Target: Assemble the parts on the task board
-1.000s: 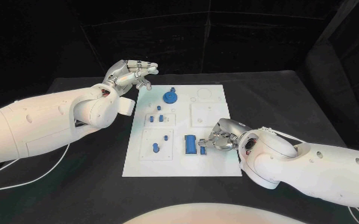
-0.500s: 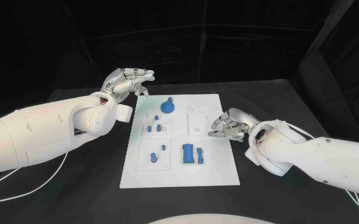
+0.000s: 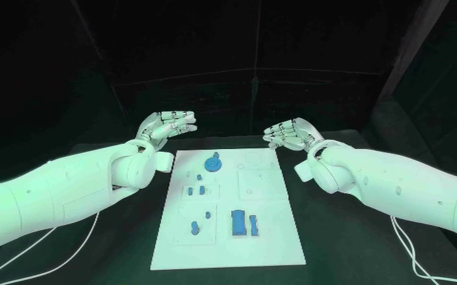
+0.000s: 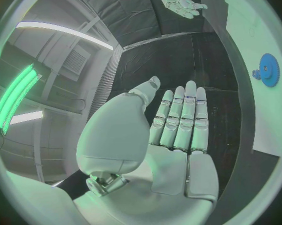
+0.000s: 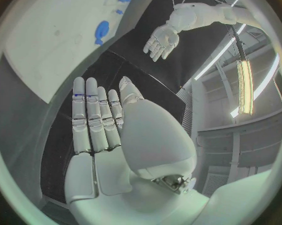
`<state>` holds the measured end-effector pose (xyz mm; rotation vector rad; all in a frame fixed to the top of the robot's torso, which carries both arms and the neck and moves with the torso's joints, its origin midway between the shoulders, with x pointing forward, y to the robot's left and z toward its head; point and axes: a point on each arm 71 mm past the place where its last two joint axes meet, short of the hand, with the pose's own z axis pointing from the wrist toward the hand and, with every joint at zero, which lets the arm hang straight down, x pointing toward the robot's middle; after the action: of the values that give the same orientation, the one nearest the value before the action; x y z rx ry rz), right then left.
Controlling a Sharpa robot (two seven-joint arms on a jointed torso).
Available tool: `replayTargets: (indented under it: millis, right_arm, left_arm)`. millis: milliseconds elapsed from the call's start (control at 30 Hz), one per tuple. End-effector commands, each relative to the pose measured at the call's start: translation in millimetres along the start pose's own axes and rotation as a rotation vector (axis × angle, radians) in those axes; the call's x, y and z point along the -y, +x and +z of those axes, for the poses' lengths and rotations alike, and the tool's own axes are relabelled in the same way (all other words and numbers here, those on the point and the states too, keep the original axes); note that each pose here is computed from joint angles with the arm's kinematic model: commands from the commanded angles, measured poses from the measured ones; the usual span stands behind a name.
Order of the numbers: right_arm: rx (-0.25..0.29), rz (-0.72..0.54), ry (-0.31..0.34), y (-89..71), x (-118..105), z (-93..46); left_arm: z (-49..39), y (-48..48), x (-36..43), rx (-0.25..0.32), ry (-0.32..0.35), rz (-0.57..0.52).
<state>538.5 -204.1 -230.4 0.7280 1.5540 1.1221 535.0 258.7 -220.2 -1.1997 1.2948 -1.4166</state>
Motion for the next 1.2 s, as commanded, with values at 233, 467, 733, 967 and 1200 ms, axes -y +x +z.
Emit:
replayTargets:
  millis: [233, 467, 733, 967, 1200]
  right_arm:
    - [-0.021, 0.178, -0.126, 3.7, -6.8, 20.7]
    - [0.007, 0.125, -0.079, 5.4, -2.2, 19.5]
    - [0.083, 0.213, -0.068, 13.1, -3.0, -1.4]
    - [0.197, 0.333, -0.024, 22.8, -8.8, -38.0]
    - [0.264, 0.396, 0.02, 28.0, -15.3, -63.8]
  left_arm:
    - [11.3, -3.1, -3.2, 0.037, 0.043, -0.005]
    - [9.5, 0.6, -8.7, 0.036, 0.01, 0.007]
    - [-7.9, 23.5, -16.3, 0.069, -0.004, 0.032]
    - [-37.5, 56.5, -17.6, 0.122, -0.006, 0.069]
    - [-56.6, 74.4, -13.0, 0.156, 0.003, 0.09]
